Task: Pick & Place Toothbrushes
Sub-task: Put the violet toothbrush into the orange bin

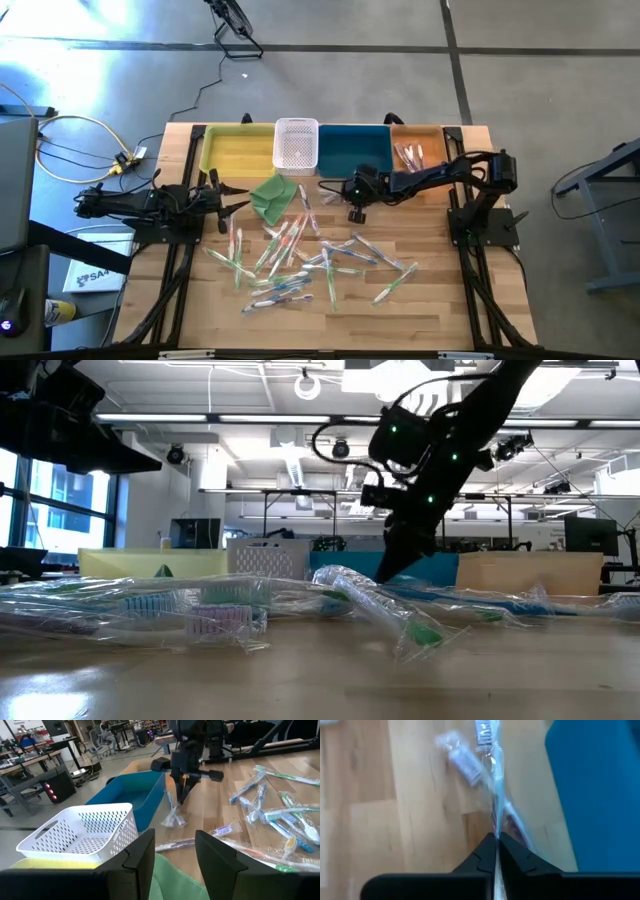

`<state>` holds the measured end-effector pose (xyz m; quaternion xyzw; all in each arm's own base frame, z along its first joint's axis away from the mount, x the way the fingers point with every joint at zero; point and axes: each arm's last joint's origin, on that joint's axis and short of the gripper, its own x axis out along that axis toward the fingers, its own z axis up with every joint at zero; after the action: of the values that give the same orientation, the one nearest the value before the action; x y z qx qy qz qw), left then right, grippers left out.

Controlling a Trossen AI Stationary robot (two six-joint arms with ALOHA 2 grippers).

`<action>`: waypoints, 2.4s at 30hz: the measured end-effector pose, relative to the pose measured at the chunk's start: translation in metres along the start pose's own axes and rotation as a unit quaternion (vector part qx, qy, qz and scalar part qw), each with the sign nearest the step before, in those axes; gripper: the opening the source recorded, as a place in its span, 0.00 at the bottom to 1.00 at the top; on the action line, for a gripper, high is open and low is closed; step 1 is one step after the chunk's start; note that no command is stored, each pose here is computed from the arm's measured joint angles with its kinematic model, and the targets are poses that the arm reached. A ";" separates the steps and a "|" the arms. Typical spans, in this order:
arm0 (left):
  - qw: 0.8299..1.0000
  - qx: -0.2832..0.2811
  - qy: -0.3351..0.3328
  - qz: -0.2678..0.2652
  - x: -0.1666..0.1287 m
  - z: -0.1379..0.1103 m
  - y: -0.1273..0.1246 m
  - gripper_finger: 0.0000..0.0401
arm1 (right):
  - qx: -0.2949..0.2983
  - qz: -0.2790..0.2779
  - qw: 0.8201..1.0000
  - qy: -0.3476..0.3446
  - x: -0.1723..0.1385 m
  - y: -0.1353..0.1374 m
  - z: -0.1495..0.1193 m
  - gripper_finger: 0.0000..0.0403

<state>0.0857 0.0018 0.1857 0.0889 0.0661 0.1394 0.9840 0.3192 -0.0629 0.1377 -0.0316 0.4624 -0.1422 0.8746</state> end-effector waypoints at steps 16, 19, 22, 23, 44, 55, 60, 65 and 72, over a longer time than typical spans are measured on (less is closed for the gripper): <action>1.000 0.002 0.005 -0.001 0.000 -0.001 0.000 0.34 | 0.093 0.004 0.989 -0.114 -0.117 -0.012 0.019 0.01; 1.000 0.002 0.006 -0.001 0.000 -0.001 0.000 0.34 | 0.132 -0.044 0.983 -0.115 -0.138 -0.019 0.013 0.01; 1.000 0.002 0.006 -0.001 0.000 -0.001 0.000 0.34 | 0.177 -0.105 0.973 -0.101 -0.155 -0.026 0.002 0.01; 1.000 0.002 0.006 -0.001 0.000 -0.001 0.000 0.34 | 0.190 -0.122 0.970 -0.095 -0.160 -0.028 -0.002 0.01; 1.000 0.002 0.006 -0.001 0.000 -0.001 0.000 0.34 | 0.339 -0.283 0.895 0.069 -0.155 -0.068 -0.079 0.01; 1.000 0.001 0.006 -0.001 0.000 -0.001 0.000 0.34 | 0.403 -0.288 0.865 0.083 -0.139 -0.094 -0.103 0.01; 1.000 0.002 0.006 -0.001 0.000 -0.001 0.000 0.34 | 0.420 -0.300 0.853 0.073 -0.136 -0.104 -0.108 0.01; 1.000 0.002 0.006 -0.001 0.000 -0.001 0.000 0.34 | 0.433 -0.302 0.846 0.074 -0.131 -0.107 -0.116 0.01; 1.000 0.002 0.006 -0.001 0.000 -0.001 0.000 0.34 | 0.446 -0.296 0.841 0.075 -0.122 -0.107 -0.129 0.01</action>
<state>0.0855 0.0018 0.1846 0.0899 0.0721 0.1390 0.9836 0.1256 -0.1213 0.1814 0.2376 0.3822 -0.5868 0.6731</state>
